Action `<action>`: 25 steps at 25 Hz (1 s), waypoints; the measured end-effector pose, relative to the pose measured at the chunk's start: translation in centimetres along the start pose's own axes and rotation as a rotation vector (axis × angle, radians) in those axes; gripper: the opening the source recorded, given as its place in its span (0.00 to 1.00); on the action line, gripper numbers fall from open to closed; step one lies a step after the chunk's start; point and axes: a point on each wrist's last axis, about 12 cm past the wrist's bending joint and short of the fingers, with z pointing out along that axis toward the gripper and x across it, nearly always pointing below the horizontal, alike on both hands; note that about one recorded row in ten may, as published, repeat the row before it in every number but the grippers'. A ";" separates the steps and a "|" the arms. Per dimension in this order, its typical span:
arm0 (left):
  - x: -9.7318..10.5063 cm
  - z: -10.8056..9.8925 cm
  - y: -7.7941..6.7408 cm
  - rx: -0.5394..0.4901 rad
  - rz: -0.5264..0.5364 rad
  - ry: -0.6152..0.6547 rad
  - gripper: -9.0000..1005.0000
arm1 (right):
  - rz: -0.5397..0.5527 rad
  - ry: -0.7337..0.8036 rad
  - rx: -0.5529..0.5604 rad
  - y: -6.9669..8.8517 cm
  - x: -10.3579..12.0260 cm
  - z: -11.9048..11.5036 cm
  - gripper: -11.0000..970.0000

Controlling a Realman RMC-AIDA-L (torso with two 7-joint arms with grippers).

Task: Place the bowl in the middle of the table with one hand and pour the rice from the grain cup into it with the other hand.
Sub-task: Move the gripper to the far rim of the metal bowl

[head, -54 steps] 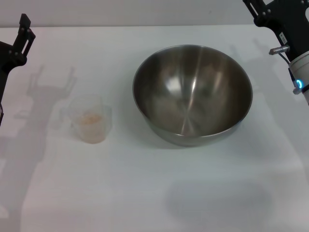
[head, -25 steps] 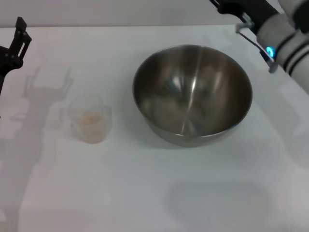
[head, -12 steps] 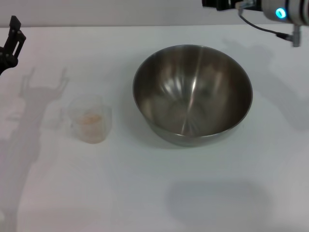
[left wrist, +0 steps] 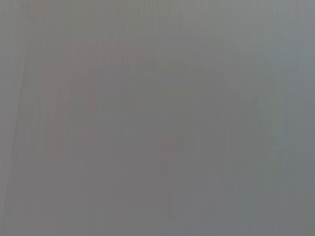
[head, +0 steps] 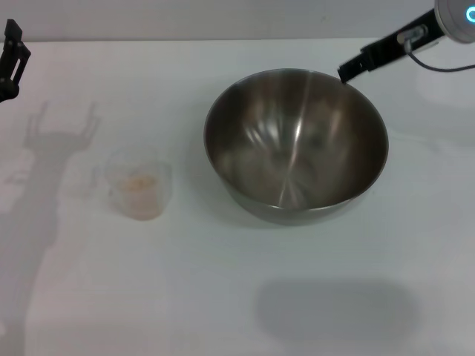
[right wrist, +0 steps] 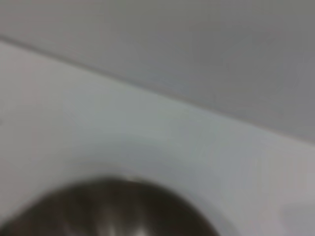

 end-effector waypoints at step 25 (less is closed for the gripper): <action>0.0 0.1 -0.2 0.001 -0.004 -0.003 0.84 | 0.012 0.140 -0.050 -1.1 3.0 5.7 0.61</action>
